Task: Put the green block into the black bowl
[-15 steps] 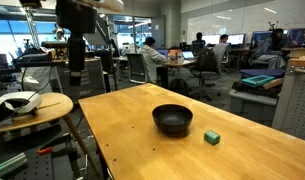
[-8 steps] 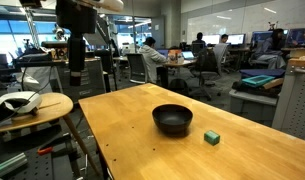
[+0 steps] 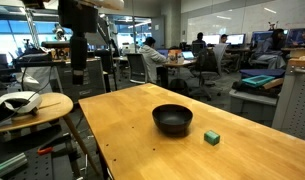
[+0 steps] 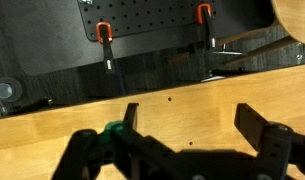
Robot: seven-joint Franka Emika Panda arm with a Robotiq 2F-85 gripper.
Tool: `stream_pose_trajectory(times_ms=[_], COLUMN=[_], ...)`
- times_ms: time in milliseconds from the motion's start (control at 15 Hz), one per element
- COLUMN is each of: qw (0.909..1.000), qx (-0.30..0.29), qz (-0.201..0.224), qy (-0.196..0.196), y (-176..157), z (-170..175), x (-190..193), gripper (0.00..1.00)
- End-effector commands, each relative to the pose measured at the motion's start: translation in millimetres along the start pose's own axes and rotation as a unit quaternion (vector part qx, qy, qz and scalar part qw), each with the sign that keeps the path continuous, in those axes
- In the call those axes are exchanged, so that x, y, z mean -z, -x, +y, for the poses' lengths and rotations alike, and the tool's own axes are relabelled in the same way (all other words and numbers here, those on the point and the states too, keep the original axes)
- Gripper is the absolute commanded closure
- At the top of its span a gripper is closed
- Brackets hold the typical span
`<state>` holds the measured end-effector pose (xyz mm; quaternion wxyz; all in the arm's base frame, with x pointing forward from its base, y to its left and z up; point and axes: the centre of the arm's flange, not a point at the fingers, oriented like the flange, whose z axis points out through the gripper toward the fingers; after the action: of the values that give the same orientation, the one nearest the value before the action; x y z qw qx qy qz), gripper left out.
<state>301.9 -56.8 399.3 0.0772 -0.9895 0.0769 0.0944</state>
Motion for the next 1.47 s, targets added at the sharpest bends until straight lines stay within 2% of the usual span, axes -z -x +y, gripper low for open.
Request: stream_pose_trajectory(times_ms=[0,933,1000,1067,1400], qw=[0.9994,0.9986,0.9985,0.9982,0.9967], qx=[-0.018,-0.018,-0.019,-0.021,-0.039], qz=[0.024,0.042,0.04,0.045,0.058], qy=[0.015,0.029,0.03,0.034,0.042], y=[-10.2,-44.3,-77.7,-93.3,-143.3], z=[-9.0,-7.2,15.1,23.8,55.4], x=[6.7,8.0,15.7,20.9,37.9], gripper=[0.0,0.0,0.0,0.0,0.0])
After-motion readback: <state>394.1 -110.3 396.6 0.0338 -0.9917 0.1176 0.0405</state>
